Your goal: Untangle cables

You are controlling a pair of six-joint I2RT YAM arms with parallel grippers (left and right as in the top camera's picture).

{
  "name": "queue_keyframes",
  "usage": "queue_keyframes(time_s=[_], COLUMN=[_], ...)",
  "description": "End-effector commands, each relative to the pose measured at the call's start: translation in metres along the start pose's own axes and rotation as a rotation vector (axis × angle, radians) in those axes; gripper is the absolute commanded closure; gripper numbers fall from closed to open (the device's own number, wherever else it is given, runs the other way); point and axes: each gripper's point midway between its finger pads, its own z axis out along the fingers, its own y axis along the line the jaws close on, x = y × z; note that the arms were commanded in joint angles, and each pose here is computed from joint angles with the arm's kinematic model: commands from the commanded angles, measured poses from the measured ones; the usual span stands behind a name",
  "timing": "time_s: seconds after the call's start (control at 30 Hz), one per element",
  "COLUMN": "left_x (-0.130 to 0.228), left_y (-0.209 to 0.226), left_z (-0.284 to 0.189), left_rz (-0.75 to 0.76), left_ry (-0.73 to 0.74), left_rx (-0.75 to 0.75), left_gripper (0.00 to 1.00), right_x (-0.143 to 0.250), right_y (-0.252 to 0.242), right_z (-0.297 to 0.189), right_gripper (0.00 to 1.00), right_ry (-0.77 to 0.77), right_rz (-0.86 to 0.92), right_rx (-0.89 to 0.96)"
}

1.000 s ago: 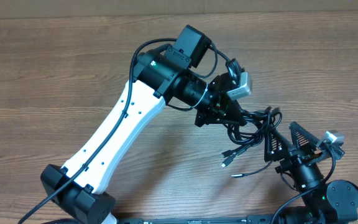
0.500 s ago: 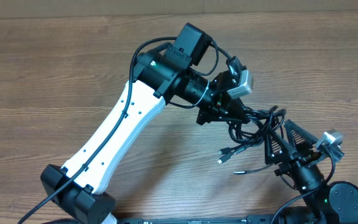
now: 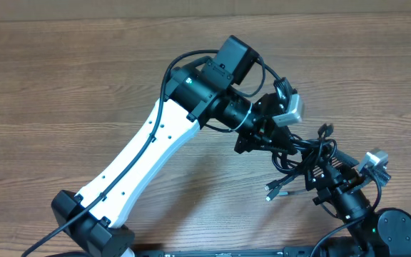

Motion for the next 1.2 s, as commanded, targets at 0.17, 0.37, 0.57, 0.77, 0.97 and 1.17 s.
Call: queue_keyframes(time_s=[0.17,0.37,0.57,0.77,0.97,1.17], left_x=[0.003,0.009,0.013,0.020,0.023,0.024], left_y=[0.006,0.012,0.013,0.018,0.017,0.019], left_z=[-0.008,-0.009,-0.010,-0.012,-0.012,-0.013], left_rz=[0.007,-0.028,-0.042,-0.054,-0.066,-0.067], left_ry=[0.065,0.094,0.112,0.147,0.154,0.163], left_rx=[-0.115,-0.157,-0.167,-0.203,-0.199,-0.211], left_gripper=[0.96,0.96,0.96,0.96,0.96,0.96], right_x=[-0.009,-0.008,-0.008,-0.010,-0.011,-0.009], right_y=[0.009,0.010,0.011,0.021,0.022,0.024], right_z=[-0.002,-0.002,-0.003,-0.003,-0.003,-0.003], right_gripper=[0.47,0.31,0.31,0.32,0.47,0.80], right_ry=[-0.017,-0.013,-0.013,-0.014,-0.017,-0.008], right_rz=[-0.017,-0.018,-0.019,-0.034,-0.035,-0.036], right_rx=[-0.021,-0.029,-0.034,-0.086,-0.087,-0.102])
